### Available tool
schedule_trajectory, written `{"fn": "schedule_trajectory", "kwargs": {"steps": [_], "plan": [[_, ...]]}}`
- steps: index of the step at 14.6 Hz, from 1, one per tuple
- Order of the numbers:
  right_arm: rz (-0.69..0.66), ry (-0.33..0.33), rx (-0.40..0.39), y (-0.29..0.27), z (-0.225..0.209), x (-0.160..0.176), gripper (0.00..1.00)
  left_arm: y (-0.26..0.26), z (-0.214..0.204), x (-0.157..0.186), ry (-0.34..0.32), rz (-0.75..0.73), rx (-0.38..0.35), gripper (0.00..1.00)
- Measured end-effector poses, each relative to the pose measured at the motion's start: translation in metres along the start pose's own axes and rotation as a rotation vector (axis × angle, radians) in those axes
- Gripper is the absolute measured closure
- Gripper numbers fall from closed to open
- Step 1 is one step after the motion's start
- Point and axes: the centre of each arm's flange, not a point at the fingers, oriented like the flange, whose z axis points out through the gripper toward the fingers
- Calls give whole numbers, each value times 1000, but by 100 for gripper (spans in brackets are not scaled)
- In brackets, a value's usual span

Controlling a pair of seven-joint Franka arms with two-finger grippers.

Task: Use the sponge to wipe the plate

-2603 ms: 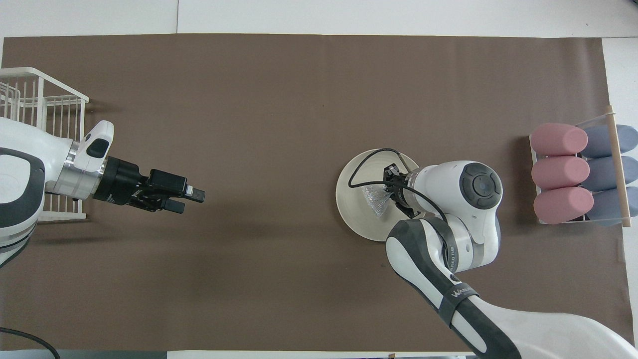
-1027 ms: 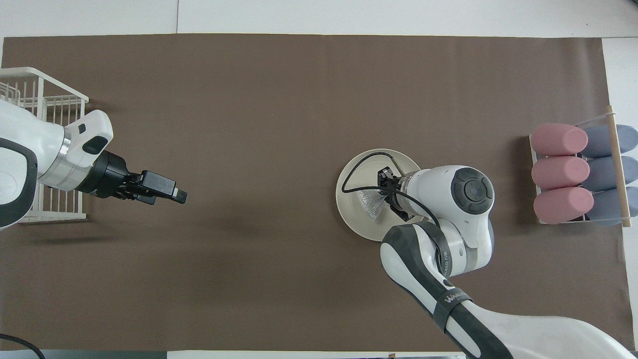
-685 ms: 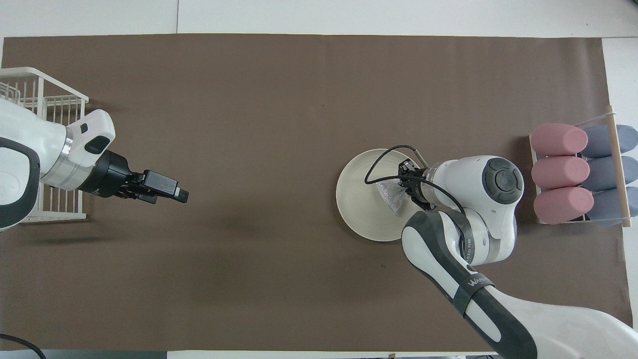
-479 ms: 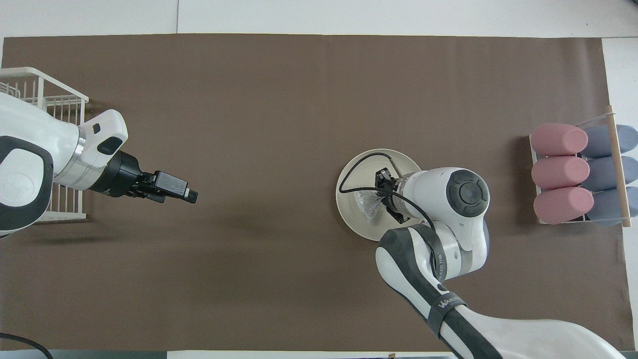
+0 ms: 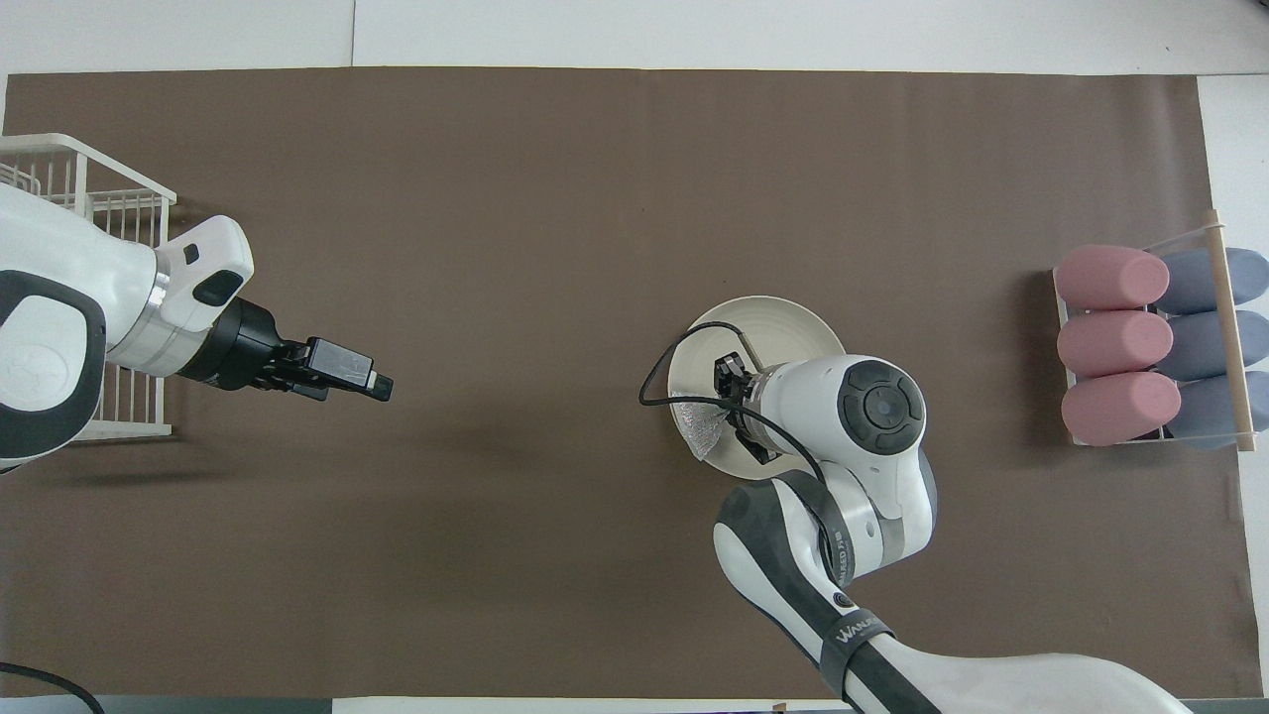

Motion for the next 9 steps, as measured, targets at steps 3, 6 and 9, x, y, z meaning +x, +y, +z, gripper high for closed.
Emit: {"fn": "schedule_trajectory", "kwargs": {"steps": [3,6,9], "plan": [[34,-4,12,-8,-8,-2,90,-2,-2,1,10,-4,2,0],[61,-26,-15,-27,-34,-11,90,-3,-3,2,17,-5,5,0],[104,-53,-38,-50,-84,-27,90,-3,-3,2,24,-7,7,0]]}}
